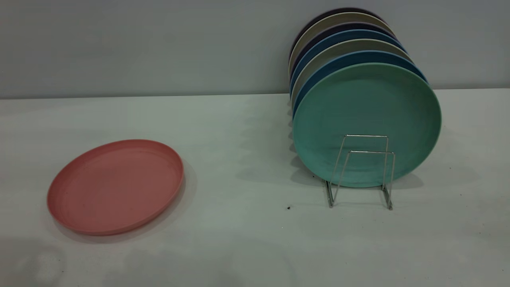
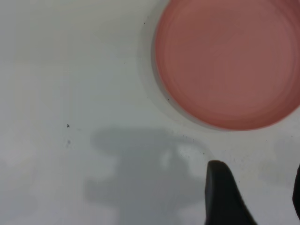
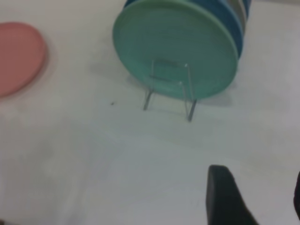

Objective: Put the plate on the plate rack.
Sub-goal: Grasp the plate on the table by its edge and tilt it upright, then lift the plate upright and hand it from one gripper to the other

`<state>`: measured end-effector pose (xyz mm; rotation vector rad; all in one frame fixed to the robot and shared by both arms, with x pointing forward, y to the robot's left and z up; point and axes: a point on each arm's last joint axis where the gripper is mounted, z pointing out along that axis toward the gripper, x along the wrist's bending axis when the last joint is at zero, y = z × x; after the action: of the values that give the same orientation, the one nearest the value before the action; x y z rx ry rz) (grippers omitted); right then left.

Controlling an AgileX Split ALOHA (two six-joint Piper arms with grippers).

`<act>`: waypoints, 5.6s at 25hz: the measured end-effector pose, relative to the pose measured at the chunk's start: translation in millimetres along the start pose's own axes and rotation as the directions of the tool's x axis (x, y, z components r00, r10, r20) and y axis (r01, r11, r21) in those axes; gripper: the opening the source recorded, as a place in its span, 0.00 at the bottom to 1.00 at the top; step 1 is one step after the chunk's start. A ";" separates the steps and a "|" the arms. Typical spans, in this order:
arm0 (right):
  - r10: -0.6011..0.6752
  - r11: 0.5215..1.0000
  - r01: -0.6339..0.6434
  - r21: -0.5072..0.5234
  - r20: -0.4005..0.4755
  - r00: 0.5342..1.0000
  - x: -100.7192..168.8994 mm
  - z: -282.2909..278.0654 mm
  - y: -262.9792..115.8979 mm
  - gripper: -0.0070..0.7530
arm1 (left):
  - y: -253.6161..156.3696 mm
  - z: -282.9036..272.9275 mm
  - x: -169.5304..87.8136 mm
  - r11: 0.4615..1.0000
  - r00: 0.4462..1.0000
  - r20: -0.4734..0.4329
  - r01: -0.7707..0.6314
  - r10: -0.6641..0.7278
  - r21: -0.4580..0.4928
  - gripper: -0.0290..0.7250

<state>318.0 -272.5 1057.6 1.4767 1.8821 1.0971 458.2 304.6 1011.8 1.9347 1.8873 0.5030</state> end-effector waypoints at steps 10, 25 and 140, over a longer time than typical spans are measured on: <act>-0.025 1.000 0.025 -0.012 0.004 1.000 -0.6 0.9 1.7 0.51 | -3.7 40.8 26.2 0.984 0.995 -0.010 0.097 -0.097 0.148 0.56; -0.033 0.999 0.035 0.036 -0.050 0.998 -6.5 36.8 15.2 0.51 | 24.0 118.7 59.6 0.944 0.951 0.185 0.194 -0.247 0.266 0.56; 0.093 0.996 -0.085 0.037 -0.377 0.921 0.0 113.4 30.7 0.55 | 87.9 132.8 -78.0 0.991 0.709 0.697 -0.023 0.107 -0.129 0.06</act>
<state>424.0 -237.6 1021.1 1.4520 2.1006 1.5005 599.2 221.4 943.7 1.7610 1.2582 -0.1286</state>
